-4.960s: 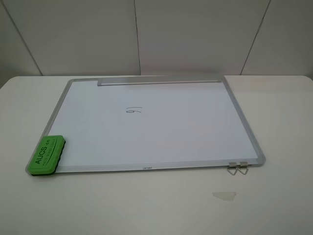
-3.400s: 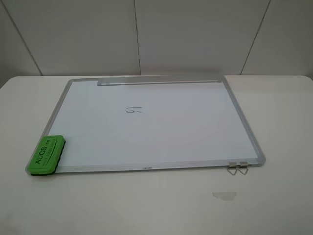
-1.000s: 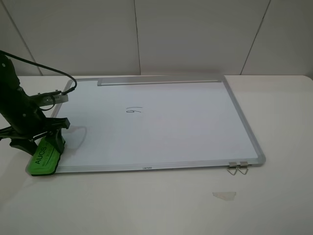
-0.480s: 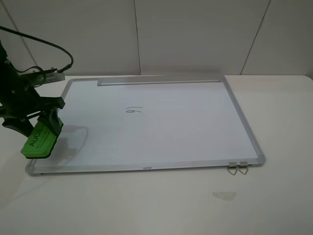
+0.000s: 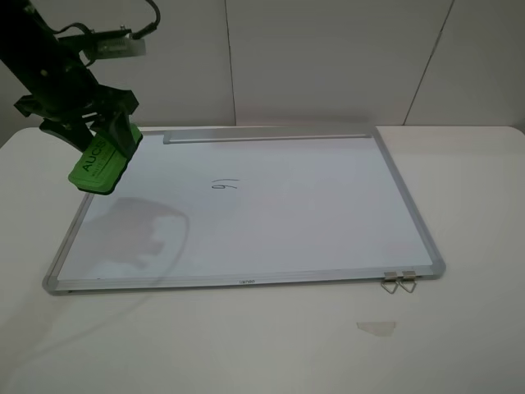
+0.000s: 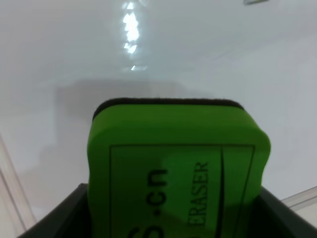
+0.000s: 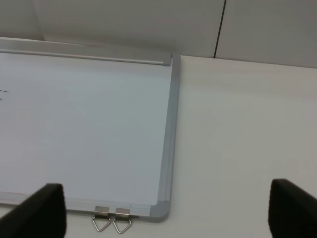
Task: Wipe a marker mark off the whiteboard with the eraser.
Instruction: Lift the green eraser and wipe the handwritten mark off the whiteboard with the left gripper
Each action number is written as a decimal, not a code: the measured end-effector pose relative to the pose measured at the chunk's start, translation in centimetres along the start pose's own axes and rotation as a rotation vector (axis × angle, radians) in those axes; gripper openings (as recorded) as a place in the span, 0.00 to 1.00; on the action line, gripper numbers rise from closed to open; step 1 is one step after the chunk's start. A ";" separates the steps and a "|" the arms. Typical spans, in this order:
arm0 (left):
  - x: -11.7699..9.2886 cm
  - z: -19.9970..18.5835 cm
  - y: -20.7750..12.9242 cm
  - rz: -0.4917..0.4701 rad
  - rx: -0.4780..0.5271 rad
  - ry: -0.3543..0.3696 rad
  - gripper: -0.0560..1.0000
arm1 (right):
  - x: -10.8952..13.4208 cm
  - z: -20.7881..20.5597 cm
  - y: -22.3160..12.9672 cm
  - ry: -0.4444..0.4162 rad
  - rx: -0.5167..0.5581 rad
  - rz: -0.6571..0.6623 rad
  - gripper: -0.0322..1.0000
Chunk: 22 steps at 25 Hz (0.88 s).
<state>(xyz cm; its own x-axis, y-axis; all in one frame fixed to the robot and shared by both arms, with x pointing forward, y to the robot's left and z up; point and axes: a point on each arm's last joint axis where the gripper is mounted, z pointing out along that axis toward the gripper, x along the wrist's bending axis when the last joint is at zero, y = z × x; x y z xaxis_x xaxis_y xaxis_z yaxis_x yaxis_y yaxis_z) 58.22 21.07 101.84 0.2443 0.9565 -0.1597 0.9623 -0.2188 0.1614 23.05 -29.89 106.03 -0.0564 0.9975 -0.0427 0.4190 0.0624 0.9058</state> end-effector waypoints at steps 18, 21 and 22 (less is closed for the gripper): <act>-10.3 10.6 9.0 0.202 0.145 0.076 0.61 | 0.0 0.0 0.0 0.000 0.000 0.000 0.82; -10.6 13.4 9.3 0.205 0.179 0.082 0.61 | 0.0 0.0 0.0 0.000 0.000 0.000 0.82; -10.7 14.3 9.3 0.205 0.190 0.084 0.61 | 0.0 0.0 0.0 0.000 0.000 0.000 0.82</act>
<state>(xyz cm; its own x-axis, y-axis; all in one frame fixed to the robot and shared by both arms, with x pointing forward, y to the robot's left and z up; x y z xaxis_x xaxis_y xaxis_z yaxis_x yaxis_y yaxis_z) 66.31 6.08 91.16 0.4328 0.8995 -0.0604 0.9010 -0.4338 -0.0043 23.05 -29.89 106.03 -0.0564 0.9975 -0.0427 0.4190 0.0624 0.9058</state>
